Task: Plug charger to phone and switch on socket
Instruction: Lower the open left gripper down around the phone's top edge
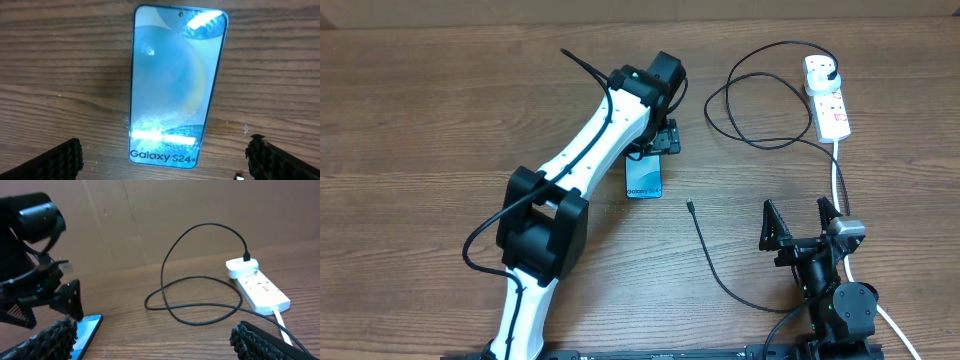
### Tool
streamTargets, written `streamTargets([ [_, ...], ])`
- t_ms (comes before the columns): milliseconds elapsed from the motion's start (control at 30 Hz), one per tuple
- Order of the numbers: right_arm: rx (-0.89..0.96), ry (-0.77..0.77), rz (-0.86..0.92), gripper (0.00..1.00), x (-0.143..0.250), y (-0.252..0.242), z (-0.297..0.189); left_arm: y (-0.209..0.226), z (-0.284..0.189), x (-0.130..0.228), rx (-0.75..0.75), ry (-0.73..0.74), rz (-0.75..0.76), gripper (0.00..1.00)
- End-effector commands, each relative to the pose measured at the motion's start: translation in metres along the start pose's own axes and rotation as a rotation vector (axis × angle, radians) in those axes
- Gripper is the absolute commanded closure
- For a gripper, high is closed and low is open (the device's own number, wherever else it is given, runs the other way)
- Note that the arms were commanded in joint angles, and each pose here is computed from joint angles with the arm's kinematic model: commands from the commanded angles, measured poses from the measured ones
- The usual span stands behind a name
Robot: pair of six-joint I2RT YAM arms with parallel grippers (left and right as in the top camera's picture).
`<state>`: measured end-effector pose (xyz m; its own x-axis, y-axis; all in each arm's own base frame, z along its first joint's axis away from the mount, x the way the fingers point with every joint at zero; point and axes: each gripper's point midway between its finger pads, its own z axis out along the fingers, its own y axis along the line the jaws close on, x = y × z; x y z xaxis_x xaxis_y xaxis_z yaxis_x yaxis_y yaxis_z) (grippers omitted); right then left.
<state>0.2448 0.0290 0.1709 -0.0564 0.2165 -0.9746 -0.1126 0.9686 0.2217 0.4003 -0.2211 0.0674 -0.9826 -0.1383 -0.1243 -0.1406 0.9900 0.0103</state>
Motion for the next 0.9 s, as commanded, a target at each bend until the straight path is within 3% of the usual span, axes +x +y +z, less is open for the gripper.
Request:
streamTargets([
  [0,-0.013,-0.004,-0.002,0.00,0.002,0.002,0.000,0.002,0.023,0.006,-0.026,0.047,0.026,0.00],
  [867,-0.013,-0.004,-0.002,0.00,0.002,0.002,0.000,0.008,0.036,0.001,-0.017,0.059,0.000,0.00],
])
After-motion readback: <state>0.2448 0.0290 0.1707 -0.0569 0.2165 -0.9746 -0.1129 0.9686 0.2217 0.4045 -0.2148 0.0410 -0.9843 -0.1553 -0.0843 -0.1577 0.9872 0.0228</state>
